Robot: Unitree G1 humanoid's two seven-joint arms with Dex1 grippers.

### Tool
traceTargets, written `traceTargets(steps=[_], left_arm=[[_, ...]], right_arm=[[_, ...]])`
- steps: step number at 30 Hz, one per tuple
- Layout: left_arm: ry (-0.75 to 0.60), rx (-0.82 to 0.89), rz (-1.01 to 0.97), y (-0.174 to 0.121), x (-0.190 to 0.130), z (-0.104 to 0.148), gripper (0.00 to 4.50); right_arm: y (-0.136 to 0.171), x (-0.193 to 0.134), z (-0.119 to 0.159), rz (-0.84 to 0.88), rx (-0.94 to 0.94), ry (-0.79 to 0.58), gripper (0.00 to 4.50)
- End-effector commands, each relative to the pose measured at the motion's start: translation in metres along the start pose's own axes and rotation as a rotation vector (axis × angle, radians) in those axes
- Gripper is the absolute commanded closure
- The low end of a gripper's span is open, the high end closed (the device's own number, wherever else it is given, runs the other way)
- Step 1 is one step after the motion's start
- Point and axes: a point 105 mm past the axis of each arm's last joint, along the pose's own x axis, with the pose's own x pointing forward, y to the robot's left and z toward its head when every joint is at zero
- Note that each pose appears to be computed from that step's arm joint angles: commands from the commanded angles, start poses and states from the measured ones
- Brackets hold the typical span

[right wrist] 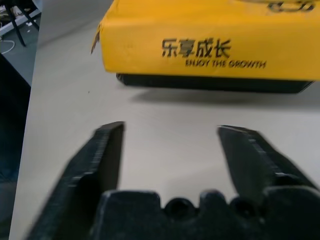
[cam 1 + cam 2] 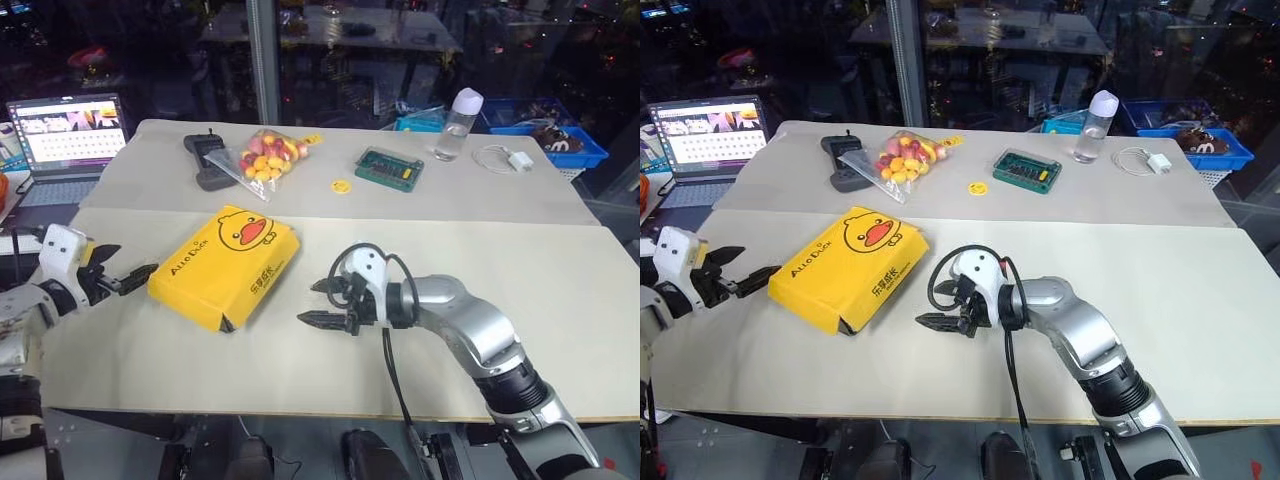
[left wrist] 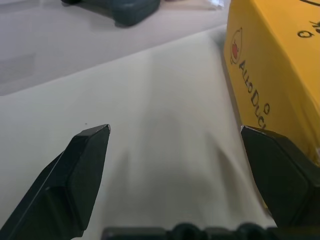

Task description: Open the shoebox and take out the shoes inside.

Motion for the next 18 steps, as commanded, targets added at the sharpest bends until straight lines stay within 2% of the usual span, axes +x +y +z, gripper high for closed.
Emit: traceTargets(steps=[1,6,7,10,11,18], left_arm=[[-0.022,0.049,0.031,0.009,-0.006,0.012,0.73],[-0.011,0.041,0.027,0.007,-0.001,0.005,2.69],[-0.009,0.040,0.024,0.006,0.001,0.004,2.99],[0.007,0.045,0.009,0.003,0.011,0.001,4.19],[0.013,0.046,0.006,0.002,0.014,0.001,4.41],[0.065,0.137,-0.103,-0.021,0.054,-0.002,4.41]], right_arm=[[-0.003,0.001,0.006,-0.023,-0.042,-0.027,2.52],[-0.008,0.005,0.004,-0.038,-0.057,-0.009,4.28],[-0.009,0.006,0.003,-0.039,-0.060,-0.006,4.47],[-0.018,0.015,-0.001,-0.072,-0.071,0.022,4.50],[-0.022,0.018,-0.003,-0.087,-0.076,0.033,4.50],[-0.042,0.053,0.006,-0.168,-0.086,0.033,4.50]])
